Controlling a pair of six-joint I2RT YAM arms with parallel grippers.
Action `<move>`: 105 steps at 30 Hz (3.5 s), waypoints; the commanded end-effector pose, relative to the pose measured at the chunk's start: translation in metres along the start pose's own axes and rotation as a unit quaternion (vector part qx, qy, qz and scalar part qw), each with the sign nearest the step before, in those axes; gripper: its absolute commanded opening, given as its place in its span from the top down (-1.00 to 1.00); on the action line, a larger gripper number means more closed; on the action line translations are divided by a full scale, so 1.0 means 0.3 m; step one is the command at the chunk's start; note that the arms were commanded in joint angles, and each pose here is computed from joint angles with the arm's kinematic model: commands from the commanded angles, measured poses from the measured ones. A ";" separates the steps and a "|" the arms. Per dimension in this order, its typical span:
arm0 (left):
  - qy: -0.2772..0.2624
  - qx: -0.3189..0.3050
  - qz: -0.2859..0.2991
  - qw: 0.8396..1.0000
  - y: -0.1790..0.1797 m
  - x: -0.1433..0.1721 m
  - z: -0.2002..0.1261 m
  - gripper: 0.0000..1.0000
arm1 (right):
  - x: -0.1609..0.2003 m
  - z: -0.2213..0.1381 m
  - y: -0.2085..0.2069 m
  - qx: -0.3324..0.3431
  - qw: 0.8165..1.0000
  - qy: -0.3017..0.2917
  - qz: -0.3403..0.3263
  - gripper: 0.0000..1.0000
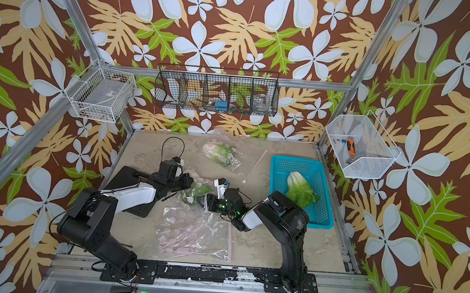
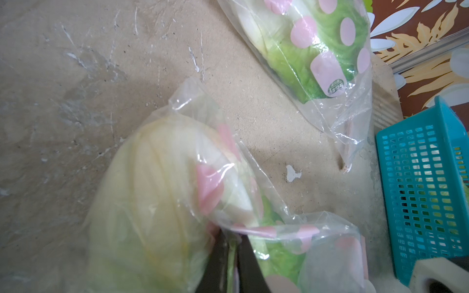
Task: Open the zip-top bag and take out the chinese cabbages
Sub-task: Pick up the Chinese cabbage from the zipper food storage bag.
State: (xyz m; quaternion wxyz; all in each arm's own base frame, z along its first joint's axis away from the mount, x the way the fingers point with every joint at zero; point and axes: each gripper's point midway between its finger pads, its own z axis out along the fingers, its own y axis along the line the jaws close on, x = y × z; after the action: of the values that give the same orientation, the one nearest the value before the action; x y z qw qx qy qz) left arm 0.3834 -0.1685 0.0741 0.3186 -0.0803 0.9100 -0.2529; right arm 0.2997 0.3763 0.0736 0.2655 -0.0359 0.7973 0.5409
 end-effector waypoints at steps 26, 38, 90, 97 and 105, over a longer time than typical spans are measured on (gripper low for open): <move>0.103 -0.014 -0.034 0.994 0.060 0.183 0.007 0.81 | -0.047 0.001 -0.044 0.043 0.996 -0.013 -0.073 -0.01; 0.106 -0.008 -0.033 0.994 0.052 0.187 0.004 0.82 | -0.054 0.041 -0.021 0.028 0.997 -0.006 -0.068 -0.09; -0.003 -0.082 0.011 0.997 0.114 -0.038 -0.155 -0.26 | 0.064 0.027 -0.039 0.012 0.996 0.057 0.065 -0.34; 0.022 -0.097 0.005 0.995 0.149 -0.001 -0.117 -0.30 | 0.012 0.067 0.032 -0.015 0.999 0.040 0.025 -0.32; 0.034 -0.087 0.001 0.996 0.143 0.016 -0.105 -0.04 | -0.021 0.086 0.111 -0.045 0.998 0.037 0.018 -0.25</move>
State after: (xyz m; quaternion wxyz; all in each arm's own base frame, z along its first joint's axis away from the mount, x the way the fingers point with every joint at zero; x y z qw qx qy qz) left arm 0.3706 -0.1202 0.0808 0.3057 -0.1059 0.9292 -0.1788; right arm 0.3032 0.4061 0.0833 0.2119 -0.0389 0.7963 0.5652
